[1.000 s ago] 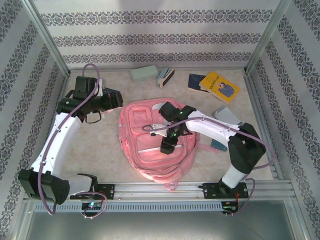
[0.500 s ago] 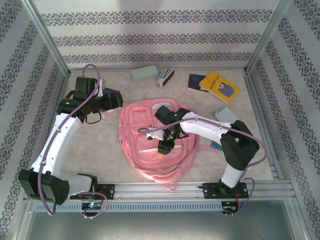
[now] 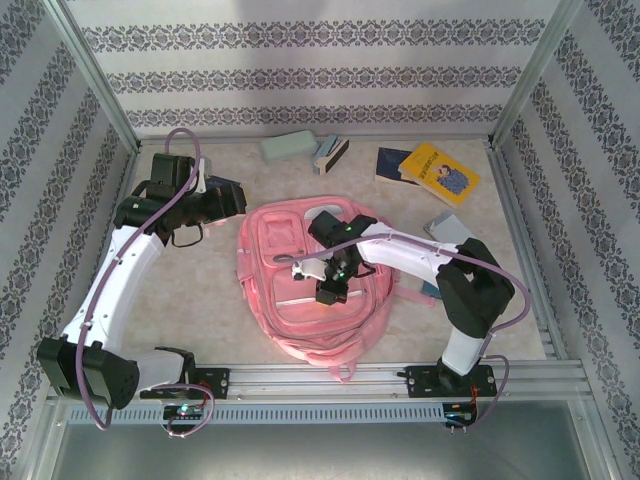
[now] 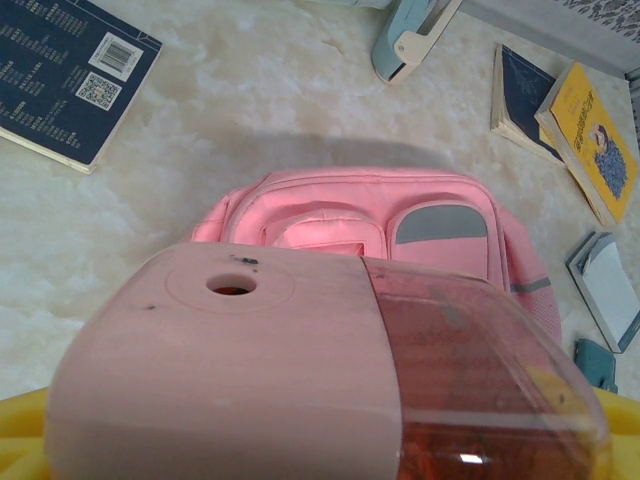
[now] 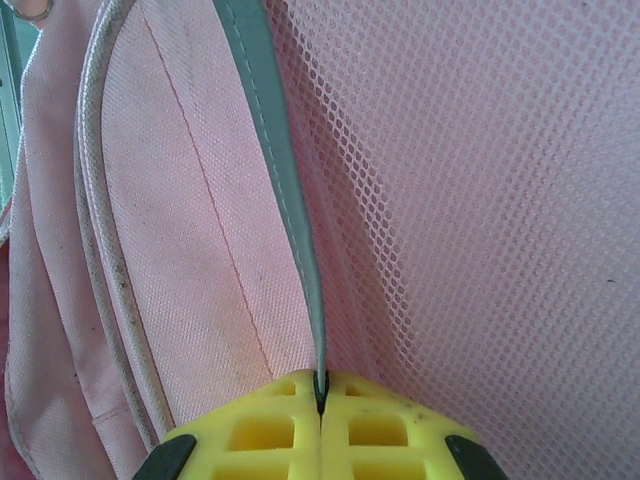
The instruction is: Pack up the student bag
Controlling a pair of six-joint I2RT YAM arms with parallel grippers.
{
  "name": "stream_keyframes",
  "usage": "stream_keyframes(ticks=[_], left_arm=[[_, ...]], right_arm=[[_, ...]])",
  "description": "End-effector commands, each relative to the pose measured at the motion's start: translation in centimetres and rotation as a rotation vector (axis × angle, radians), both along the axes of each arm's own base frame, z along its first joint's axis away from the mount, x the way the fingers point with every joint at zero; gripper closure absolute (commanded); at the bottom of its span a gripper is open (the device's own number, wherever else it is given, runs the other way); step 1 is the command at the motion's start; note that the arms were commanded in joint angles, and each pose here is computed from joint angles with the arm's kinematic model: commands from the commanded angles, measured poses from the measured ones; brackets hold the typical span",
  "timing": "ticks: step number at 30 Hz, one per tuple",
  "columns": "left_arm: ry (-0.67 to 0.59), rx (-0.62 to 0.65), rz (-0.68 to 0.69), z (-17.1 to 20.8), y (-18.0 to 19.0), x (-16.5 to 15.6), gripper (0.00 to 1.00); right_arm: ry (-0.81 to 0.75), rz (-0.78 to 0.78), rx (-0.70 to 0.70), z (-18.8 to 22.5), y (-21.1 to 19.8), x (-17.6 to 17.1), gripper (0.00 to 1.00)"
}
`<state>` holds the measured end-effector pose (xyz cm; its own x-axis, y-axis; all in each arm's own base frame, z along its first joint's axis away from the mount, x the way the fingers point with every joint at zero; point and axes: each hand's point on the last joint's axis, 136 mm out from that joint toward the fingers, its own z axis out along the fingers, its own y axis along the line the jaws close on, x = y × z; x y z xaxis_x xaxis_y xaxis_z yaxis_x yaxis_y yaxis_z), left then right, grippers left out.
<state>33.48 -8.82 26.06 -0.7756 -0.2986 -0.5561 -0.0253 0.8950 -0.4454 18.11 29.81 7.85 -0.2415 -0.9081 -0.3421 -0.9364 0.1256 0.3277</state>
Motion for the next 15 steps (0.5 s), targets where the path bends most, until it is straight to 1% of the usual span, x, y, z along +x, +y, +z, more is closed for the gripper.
stream_keyframes(ticks=[1, 4, 6, 8, 11, 15], left_arm=[[-0.062, -0.022, -0.016, 1.6, -0.7, 0.7, 0.52], [-0.061, -0.026, -0.01, 1.8, -0.6, 0.6, 0.52], [-0.063, -0.031, -0.008, 2.1, -0.7, 0.6, 0.53], [-0.065, -0.038, -0.011, 2.4, -0.8, 0.4, 0.53], [-0.061, -0.054, -0.017, 2.7, -1.0, 0.2, 0.53], [-0.069, -0.074, -0.023, 3.4, -1.2, -0.5, 0.54]], right_arm=[[-0.089, -0.04, 0.104, 3.2, 1.4, 2.3, 1.0], [-0.144, -0.13, 0.222, 6.6, 1.9, 4.6, 1.0], [-0.145, -0.205, 0.303, 9.1, 2.1, 6.0, 1.0], [-0.106, -0.281, 0.384, 11.4, 2.3, 7.1, 1.0], [-0.023, -0.376, 0.455, 13.6, 2.3, 8.6, 1.0], [0.084, -0.449, 0.543, 15.9, 2.5, 10.1, 1.0]])
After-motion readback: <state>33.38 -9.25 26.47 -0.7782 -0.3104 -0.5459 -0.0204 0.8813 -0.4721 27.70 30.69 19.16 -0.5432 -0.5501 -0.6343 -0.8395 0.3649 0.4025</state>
